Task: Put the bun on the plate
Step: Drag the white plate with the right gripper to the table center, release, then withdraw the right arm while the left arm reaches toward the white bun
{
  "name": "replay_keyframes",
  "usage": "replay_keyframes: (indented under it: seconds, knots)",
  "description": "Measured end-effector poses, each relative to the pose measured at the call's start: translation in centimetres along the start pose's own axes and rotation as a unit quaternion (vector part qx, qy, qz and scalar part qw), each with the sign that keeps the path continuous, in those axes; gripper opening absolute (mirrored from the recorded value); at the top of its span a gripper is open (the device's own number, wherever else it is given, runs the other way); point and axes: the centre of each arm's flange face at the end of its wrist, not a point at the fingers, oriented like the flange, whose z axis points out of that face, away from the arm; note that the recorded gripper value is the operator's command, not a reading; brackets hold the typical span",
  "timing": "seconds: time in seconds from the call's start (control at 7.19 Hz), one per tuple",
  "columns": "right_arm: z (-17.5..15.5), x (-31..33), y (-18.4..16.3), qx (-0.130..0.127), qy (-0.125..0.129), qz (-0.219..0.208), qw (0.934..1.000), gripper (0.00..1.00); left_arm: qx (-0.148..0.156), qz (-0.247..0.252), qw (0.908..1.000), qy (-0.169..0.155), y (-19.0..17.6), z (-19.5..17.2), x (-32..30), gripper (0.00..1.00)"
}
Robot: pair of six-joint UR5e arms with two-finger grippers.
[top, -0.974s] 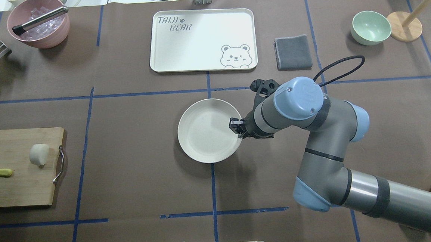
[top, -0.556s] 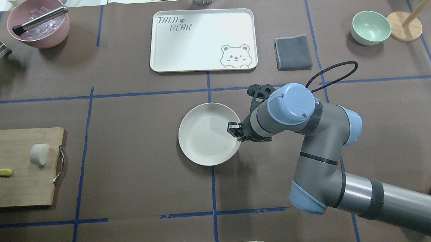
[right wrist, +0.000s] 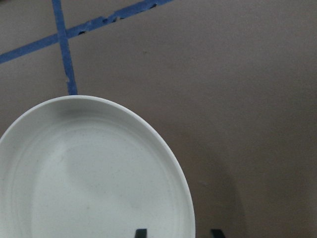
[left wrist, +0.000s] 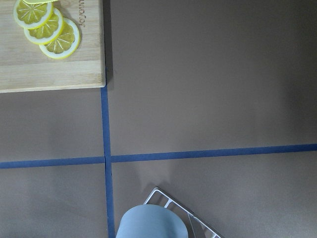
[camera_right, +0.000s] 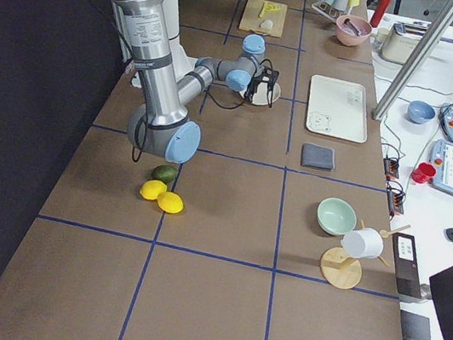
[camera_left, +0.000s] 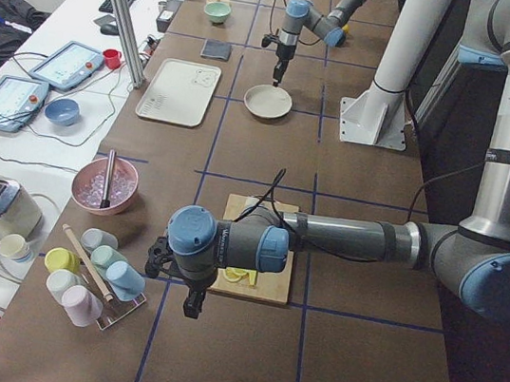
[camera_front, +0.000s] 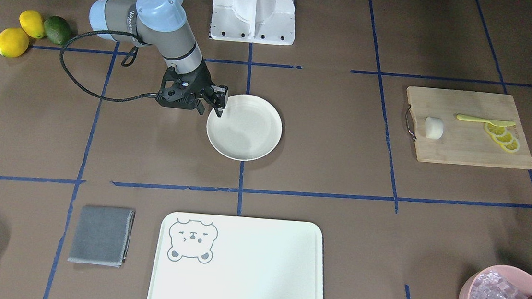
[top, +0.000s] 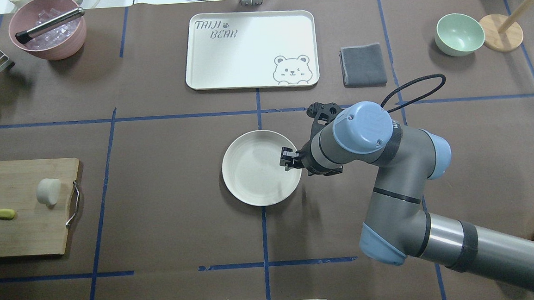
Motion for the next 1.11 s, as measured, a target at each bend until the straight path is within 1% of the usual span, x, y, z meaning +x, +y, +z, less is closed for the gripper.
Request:
replay_keyframes:
  seconds: [0.14,0.28,0.42,0.56,0.7,0.83,0.97,1.11]
  knots:
    - [-2.0,-0.2,-0.7,0.005,0.005,0.006,1.0,0.99,0.014,0.006,0.9999,-0.002,-0.5,-0.4,0.7,1.0]
    - [-4.6,-0.2,-1.6,0.013,0.019,0.009,0.9997,0.99,0.032,0.013,0.9994,-0.003,-1.1,-0.7,2.2,1.0]
    - [-7.1,0.1,-2.7,0.022,0.04,-0.004,0.999,0.99,0.046,0.023,0.9987,-0.001,-1.8,-0.8,5.1,1.0]
    - [-9.3,0.9,-4.3,0.028,0.063,-0.033,0.9971,0.99,0.053,0.023,0.9983,0.006,-2.0,-0.8,9.3,1.0]
    - [-11.4,2.1,-6.4,0.026,0.078,-0.059,0.9949,0.99,0.051,0.013,0.9984,0.017,-1.5,-0.8,14.2,1.0]
    - [-13.6,4.0,-9.1,0.013,0.08,-0.078,0.9936,0.99,0.045,-0.002,0.9986,0.027,-0.2,-0.6,19.0,1.0]
    - [-15.6,6.6,-11.9,0.001,0.079,-0.092,0.9926,0.99,0.041,-0.014,0.9987,0.026,1.2,-0.1,23.0,0.99]
    - [-17.0,9.6,-14.0,-0.003,0.084,-0.108,0.9905,0.99,0.043,-0.024,0.9986,0.018,2.5,1.4,26.3,0.99]
